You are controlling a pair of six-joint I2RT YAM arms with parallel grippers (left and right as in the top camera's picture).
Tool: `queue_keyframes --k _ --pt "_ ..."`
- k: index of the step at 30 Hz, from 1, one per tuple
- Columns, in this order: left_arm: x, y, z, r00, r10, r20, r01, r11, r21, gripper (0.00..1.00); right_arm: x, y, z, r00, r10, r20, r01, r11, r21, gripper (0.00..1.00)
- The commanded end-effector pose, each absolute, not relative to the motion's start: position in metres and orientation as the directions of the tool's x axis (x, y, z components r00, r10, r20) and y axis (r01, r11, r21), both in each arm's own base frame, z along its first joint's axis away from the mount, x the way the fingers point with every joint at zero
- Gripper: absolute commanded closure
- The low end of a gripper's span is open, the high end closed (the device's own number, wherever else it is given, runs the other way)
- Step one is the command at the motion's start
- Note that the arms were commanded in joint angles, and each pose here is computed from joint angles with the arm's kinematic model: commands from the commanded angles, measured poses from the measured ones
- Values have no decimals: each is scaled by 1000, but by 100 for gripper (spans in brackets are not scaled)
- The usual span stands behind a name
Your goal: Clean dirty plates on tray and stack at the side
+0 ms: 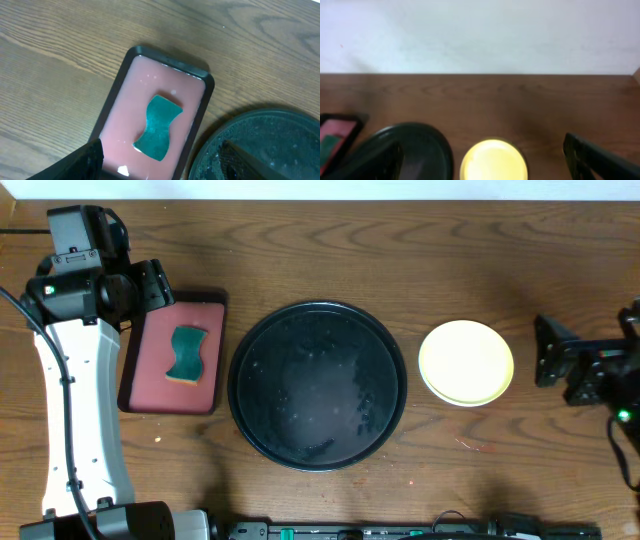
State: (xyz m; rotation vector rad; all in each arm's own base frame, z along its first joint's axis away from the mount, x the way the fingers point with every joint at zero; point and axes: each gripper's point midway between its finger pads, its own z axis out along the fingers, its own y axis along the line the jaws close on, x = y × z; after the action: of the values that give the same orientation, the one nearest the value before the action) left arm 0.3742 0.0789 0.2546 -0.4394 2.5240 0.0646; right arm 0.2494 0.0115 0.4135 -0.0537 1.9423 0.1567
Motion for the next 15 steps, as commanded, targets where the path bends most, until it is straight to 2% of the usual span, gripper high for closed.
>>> queue_keyframes --k 1,15 --pt "373 80 254 -783 -303 -543 -331 942 -47 25 247 16 383 -336 -15 -942 -149 988 37 1" --pt "373 80 254 -783 -302 -543 -331 942 -47 25 247 32 236 -72 -47 -996 -237 971 -28 1"
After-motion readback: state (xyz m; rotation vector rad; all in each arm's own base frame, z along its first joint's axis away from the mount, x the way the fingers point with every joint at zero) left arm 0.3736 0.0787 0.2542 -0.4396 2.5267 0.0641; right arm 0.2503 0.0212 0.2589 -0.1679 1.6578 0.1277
